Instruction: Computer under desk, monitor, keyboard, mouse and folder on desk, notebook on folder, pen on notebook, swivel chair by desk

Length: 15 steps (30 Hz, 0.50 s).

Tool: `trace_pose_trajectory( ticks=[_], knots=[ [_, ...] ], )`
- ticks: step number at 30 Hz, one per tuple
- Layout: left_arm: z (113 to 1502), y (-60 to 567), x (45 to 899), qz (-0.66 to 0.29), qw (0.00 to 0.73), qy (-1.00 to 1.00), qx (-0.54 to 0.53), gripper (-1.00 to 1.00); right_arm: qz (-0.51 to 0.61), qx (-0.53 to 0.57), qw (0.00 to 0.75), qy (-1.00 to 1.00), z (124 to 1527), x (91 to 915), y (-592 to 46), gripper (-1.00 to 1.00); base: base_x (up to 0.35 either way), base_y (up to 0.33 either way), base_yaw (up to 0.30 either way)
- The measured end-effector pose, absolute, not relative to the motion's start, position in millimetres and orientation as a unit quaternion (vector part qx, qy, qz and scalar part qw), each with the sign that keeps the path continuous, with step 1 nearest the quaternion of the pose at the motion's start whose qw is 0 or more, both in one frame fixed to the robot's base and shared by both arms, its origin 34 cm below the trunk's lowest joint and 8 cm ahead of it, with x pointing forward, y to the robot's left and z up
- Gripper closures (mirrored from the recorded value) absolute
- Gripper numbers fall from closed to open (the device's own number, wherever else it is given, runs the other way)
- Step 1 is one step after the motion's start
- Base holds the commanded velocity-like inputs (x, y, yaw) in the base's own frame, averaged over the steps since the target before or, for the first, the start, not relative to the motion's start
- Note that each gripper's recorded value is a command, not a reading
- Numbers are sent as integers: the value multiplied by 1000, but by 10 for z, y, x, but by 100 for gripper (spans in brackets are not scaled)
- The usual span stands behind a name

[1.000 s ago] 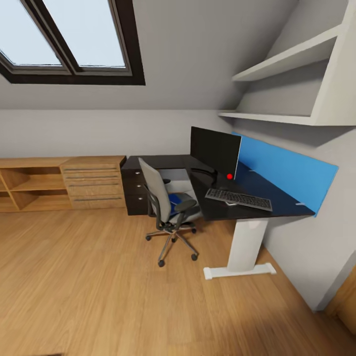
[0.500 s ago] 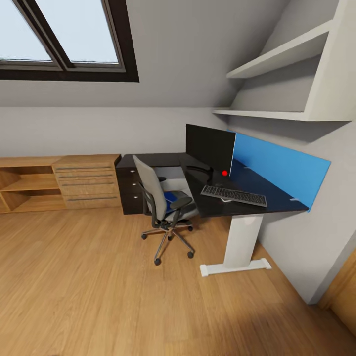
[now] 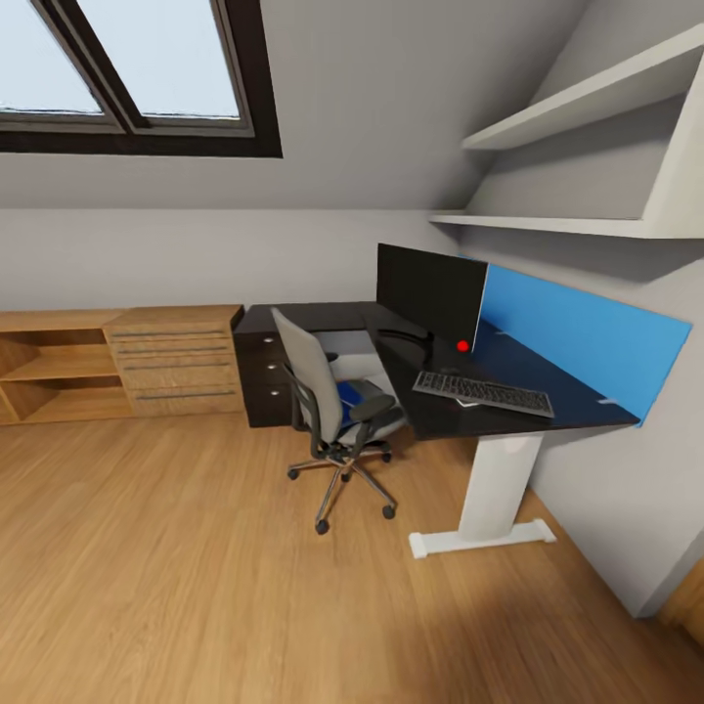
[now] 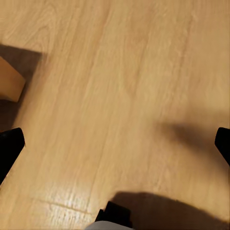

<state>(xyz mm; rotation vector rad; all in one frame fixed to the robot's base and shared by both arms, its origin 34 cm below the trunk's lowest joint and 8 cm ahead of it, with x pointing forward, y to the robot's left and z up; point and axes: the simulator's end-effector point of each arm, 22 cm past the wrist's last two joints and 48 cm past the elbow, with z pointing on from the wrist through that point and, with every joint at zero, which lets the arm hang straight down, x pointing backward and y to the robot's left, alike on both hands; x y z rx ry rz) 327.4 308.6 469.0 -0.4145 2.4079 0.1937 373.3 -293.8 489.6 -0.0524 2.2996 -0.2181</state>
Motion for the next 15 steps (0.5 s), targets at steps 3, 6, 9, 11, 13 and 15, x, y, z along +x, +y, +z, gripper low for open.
trace_pose_trajectory(
  ticks=[3,6,9,11,13,15],
  knots=[
    [4687,3084,3268,74,338,925,-159,-100,-86,-21,403,911,4893,3730,-2938,-100,242,241,0],
    [4685,3084,3266,74,337,925,-159,-100,-86,-21,403,911,4891,3727,-2938,-100,230,219,0],
    [4684,3083,3265,74,337,925,-159,-100,-86,-21,403,911,4890,3727,-2938,-100,159,138,0],
    [4681,3082,3262,74,336,925,-159,-100,-86,-21,403,911,4889,3727,-2939,-100,46,37,0],
    [4680,3081,3261,74,336,925,-159,-100,-87,-21,402,911,4888,3726,-2939,-100,24,19,0],
    [4681,3081,3263,74,336,925,-158,-100,-87,-21,402,911,4889,3727,-2939,-100,12,10,0]
  ],
)
